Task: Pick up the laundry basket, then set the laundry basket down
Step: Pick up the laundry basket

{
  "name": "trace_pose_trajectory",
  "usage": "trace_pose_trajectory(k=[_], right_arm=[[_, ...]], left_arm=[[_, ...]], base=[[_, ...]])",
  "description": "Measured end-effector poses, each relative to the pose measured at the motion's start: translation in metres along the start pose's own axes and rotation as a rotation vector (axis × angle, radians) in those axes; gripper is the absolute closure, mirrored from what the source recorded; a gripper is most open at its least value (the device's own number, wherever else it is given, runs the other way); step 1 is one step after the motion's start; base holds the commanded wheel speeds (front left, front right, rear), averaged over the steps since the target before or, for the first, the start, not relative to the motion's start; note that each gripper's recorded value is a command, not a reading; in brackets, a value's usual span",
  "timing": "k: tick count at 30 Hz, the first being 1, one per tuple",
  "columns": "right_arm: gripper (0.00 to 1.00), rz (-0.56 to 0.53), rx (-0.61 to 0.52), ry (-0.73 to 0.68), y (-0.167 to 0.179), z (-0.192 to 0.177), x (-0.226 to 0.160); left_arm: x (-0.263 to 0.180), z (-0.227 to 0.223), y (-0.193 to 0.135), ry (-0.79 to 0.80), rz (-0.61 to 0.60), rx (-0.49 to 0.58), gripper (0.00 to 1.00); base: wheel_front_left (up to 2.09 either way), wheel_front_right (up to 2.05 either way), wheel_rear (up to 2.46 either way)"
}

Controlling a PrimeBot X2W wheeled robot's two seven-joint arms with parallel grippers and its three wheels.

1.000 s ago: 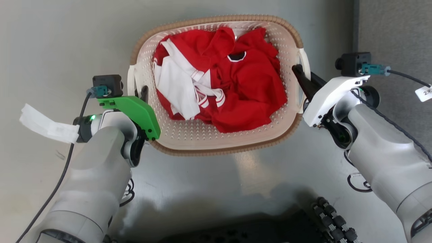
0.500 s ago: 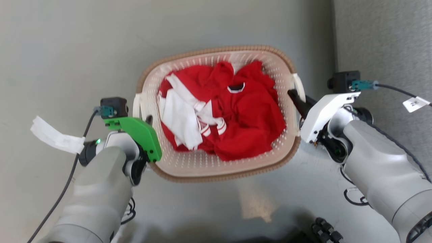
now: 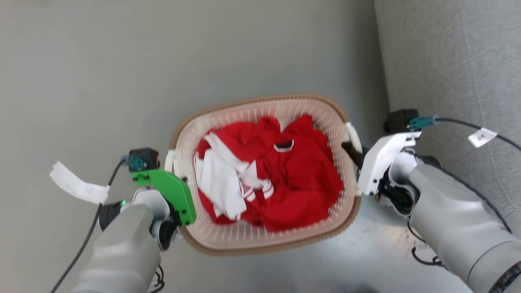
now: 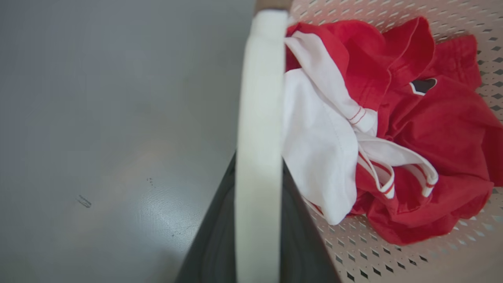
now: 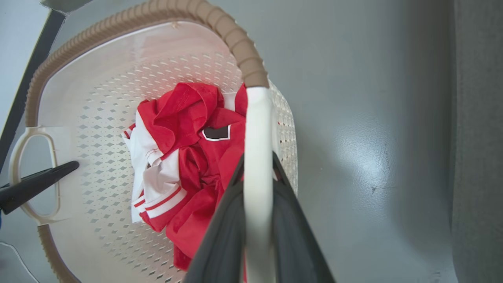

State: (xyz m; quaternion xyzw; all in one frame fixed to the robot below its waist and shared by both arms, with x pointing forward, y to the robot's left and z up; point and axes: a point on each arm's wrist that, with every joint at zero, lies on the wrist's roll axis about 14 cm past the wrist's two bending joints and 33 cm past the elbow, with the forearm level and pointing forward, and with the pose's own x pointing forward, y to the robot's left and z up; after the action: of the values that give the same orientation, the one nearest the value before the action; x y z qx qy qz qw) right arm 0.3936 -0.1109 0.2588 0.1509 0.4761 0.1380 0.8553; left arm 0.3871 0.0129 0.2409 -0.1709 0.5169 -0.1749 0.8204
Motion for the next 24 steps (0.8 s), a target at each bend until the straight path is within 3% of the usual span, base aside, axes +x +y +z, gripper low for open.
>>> trace_pose_trajectory(k=[24], right_arm=[[1.0, 0.013, -0.018, 0.079, 0.034, -0.03, -0.063]], left_arm=[[-0.071, -0.036, -0.021, 0.071, -0.001, 0.03, 1.0]], base=[[0.0, 0.0, 0.0]])
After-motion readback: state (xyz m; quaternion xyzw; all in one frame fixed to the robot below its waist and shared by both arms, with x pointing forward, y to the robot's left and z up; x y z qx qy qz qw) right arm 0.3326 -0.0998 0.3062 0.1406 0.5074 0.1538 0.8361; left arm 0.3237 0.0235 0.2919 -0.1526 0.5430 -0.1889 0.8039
